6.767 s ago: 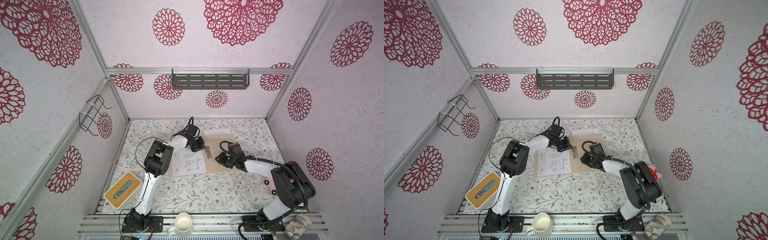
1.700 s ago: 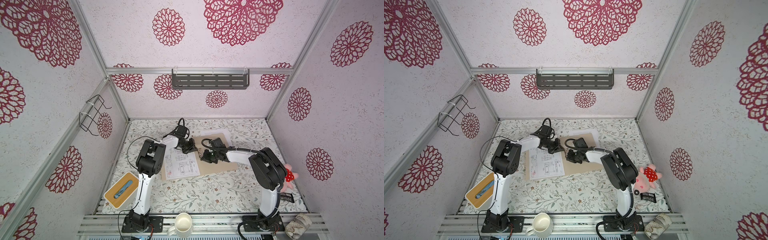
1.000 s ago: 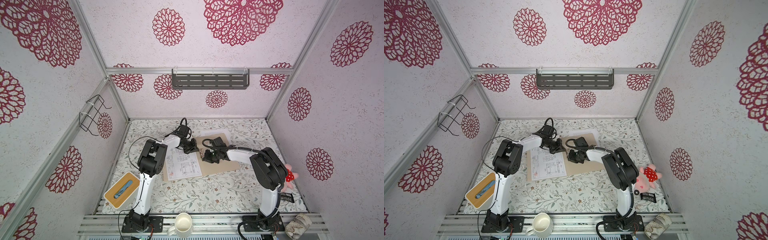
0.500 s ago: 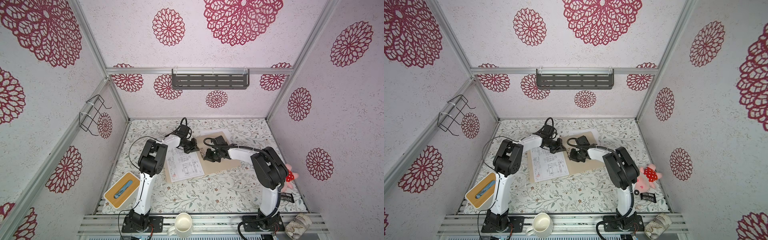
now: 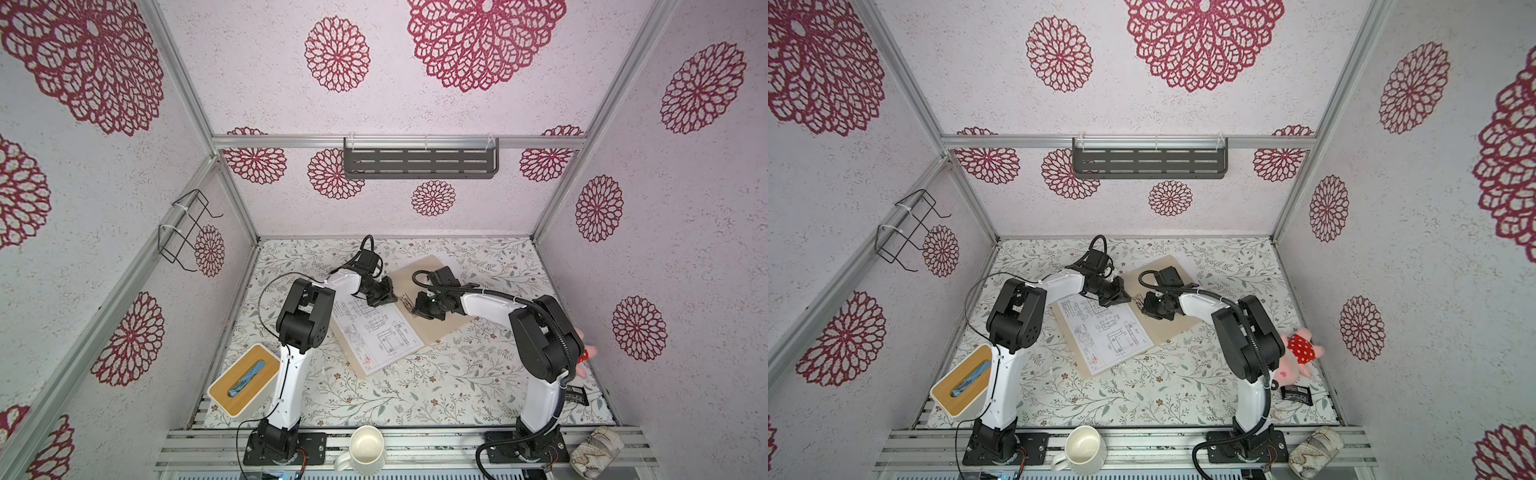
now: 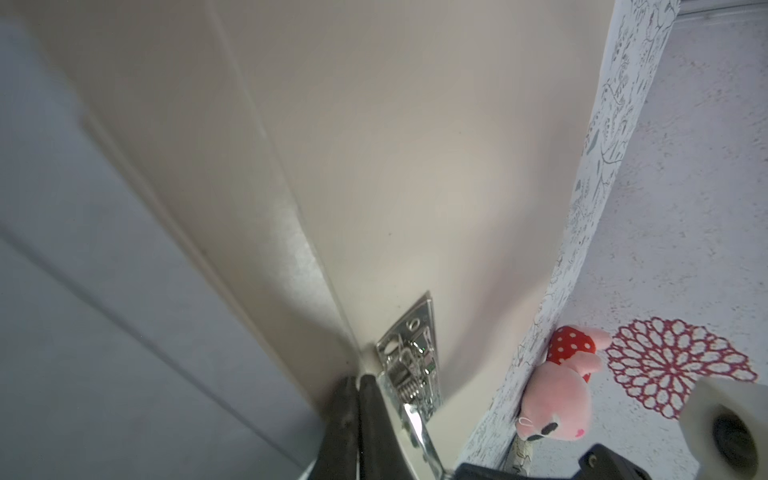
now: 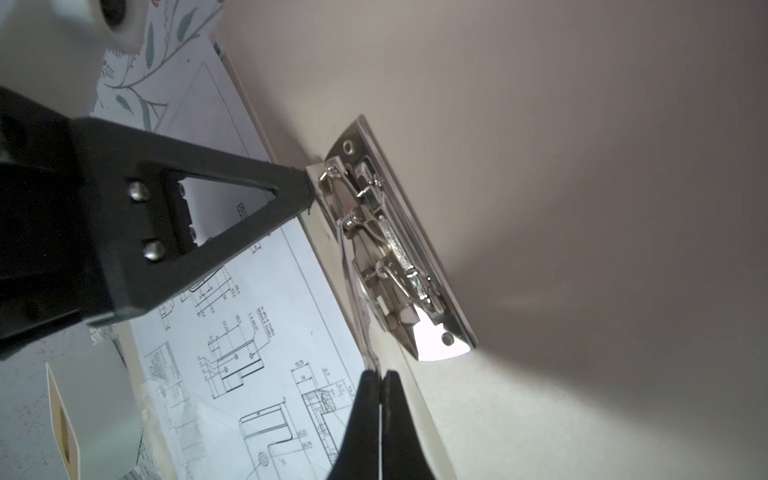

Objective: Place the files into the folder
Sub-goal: 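Pull the clip lever with the left gripper while the right gripper draws back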

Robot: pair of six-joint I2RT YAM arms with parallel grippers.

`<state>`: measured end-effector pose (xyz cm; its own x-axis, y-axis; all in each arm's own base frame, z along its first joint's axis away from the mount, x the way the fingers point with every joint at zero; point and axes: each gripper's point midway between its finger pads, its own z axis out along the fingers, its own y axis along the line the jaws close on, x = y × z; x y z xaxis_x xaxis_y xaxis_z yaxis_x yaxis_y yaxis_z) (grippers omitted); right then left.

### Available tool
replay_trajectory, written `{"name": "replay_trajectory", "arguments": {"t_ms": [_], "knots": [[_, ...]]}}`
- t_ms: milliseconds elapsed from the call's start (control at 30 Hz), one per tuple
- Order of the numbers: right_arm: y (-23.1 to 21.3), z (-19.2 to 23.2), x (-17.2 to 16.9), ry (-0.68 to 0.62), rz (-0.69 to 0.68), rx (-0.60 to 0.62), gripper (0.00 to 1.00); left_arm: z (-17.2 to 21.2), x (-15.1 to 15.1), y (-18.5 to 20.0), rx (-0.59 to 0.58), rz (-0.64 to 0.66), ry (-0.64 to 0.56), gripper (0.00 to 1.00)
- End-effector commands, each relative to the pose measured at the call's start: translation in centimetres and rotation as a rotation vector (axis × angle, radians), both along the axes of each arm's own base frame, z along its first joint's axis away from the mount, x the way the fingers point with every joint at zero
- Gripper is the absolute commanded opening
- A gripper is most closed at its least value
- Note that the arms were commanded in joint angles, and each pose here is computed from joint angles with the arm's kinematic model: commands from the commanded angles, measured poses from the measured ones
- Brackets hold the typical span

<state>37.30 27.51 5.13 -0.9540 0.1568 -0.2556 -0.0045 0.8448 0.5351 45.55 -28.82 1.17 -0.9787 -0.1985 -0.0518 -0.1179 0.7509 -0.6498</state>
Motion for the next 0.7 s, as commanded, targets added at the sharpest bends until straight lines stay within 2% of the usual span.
{"name": "replay_trajectory", "arguments": {"t_ms": [0,133,267,333,533,600,667], "knots": [[-0.1,-1.0,-1.6,0.071,-0.016,-0.023,0.0,-1.2,-0.3,1.1,0.029,0.03,0.033,0.13],[1.4,0.0,-1.3,0.063,-0.022,0.041,0.0,0.7,0.5,1.3,-0.003,0.059,0.005,0.3],[2.0,1.1,-0.8,0.048,-0.04,0.079,0.08,3.1,0.9,1.3,-0.04,0.071,-0.031,0.42],[2.2,1.7,-0.5,0.039,-0.043,0.092,0.16,4.1,0.9,1.0,-0.066,0.07,-0.041,0.46],[2.3,4.6,0.8,-0.034,-0.061,0.121,0.29,5.1,0.5,0.7,-0.115,0.09,-0.03,0.52],[1.9,5.6,1.3,-0.059,-0.077,0.127,0.39,5.6,0.5,0.6,-0.131,0.097,-0.034,0.54],[0.9,6.5,1.9,-0.097,-0.098,0.113,0.43,6.1,0.5,0.3,-0.15,0.103,-0.039,0.56]]}}
